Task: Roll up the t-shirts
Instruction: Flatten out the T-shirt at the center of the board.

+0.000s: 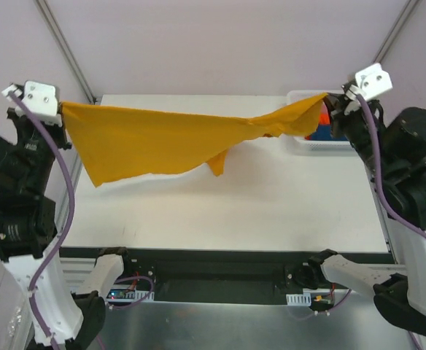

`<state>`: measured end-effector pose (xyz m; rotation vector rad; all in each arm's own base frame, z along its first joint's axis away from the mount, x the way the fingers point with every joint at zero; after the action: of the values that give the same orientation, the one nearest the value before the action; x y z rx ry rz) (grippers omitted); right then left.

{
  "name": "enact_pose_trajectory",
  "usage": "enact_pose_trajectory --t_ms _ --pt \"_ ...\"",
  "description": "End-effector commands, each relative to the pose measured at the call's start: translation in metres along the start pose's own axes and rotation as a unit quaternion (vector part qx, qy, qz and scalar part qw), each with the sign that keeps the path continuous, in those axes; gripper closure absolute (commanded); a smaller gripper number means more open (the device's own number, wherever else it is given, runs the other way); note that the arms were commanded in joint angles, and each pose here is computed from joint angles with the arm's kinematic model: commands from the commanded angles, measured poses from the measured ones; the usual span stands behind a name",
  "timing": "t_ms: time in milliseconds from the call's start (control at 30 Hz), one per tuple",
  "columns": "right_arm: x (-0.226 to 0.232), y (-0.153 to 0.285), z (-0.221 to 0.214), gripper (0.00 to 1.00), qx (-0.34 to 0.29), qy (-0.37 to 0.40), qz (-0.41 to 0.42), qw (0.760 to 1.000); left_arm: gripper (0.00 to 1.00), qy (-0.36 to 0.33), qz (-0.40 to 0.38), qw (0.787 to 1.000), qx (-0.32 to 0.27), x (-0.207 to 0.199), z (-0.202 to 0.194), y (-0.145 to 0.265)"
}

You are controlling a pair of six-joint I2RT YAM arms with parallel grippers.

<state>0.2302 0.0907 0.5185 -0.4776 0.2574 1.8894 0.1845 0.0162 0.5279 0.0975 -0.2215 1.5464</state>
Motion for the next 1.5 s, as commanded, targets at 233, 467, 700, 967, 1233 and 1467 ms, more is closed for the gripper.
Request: enact_pose_trajectory --t_ms 233,467,700,967,1233,1467 --pt "-0.022 0.13 0.046 1.0 -0.084 0.0 0.024 0.996 1.0 -0.022 0.139 0.975 -0.173 0.019 0.075 0.13" --pt "-0.029 0.185 0.091 0.99 -0.19 -0.03 -0.019 0.981 1.0 -0.047 0.168 0.936 -0.307 0.022 0.151 0.188" --pt "-0.017 0.149 0.067 0.99 -0.163 -0.079 -0.013 0.983 1.0 -0.066 -0.001 0.967 -0.245 -0.013 0.119 0.113" --pt "0.011 0.029 -0.07 0.99 0.021 -0.122 0.006 0.992 1.0 0.034 -0.132 0.988 0.074 -0.033 -0.084 -0.054" --pt "0.089 -0.071 -0.273 0.99 0.262 -0.161 0.053 0.95 1.0 0.071 -0.218 0.899 0.372 -0.085 -0.298 -0.144" --pt "0.087 -0.178 -0.353 0.99 0.382 -0.134 0.026 0.914 1.0 0.009 -0.16 0.854 0.495 -0.064 -0.4 -0.192"
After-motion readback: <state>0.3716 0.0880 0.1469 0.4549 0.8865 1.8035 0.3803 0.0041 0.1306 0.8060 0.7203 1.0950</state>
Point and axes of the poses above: each gripper's point midway between its finger pads, its own y axis back along the fingers, its own x axis along the line the jaws close on, z = x × y, the point moved 4 cm from there along y, back along the fingers, and after that the axes turned 8 degrees about y, right-handed, at the moved point
